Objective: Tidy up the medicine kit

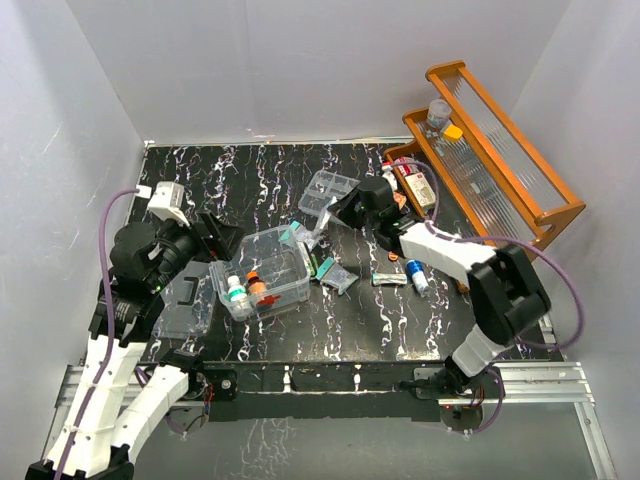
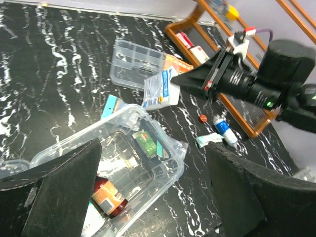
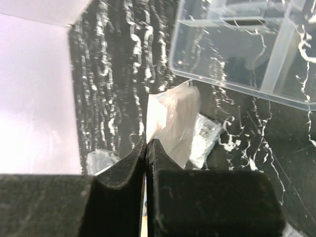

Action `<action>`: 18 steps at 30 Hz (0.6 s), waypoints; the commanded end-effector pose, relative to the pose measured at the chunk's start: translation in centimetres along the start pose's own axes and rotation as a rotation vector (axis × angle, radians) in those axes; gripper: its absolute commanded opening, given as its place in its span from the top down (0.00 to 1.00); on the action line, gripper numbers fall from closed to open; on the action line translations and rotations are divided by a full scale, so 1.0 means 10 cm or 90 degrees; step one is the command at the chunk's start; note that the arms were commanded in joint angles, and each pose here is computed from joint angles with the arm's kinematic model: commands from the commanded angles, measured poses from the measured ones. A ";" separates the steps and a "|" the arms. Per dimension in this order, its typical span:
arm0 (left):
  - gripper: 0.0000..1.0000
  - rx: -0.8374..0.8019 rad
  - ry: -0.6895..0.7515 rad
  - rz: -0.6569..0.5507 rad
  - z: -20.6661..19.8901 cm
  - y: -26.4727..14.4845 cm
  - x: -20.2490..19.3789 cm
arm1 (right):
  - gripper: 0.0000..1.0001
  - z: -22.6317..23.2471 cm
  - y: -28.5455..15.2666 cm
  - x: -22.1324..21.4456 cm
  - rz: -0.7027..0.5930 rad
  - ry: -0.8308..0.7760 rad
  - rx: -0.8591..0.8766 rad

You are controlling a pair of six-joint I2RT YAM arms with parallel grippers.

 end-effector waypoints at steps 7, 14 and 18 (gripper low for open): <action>0.19 -0.196 0.008 0.022 -0.38 0.15 -0.06 | 1.00 0.26 -0.95 0.39 -0.047 -0.098 0.023; 0.15 -0.299 0.023 -0.004 -0.44 0.27 -0.19 | 1.00 0.28 -1.35 0.27 0.018 -0.090 0.037; 0.15 -0.308 0.048 0.028 -0.40 0.42 -0.33 | 1.00 0.33 -1.52 0.17 0.052 -0.068 0.069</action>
Point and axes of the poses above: each gripper's point midway between its finger pads, its own y axis out along the fingers, its own z axis along the line the jaws close on, x = y × z, the point moved 3 cm from there along -y, back along the fingers, and after that the axes turned 9 degrees about -y, right-handed, at the moved point
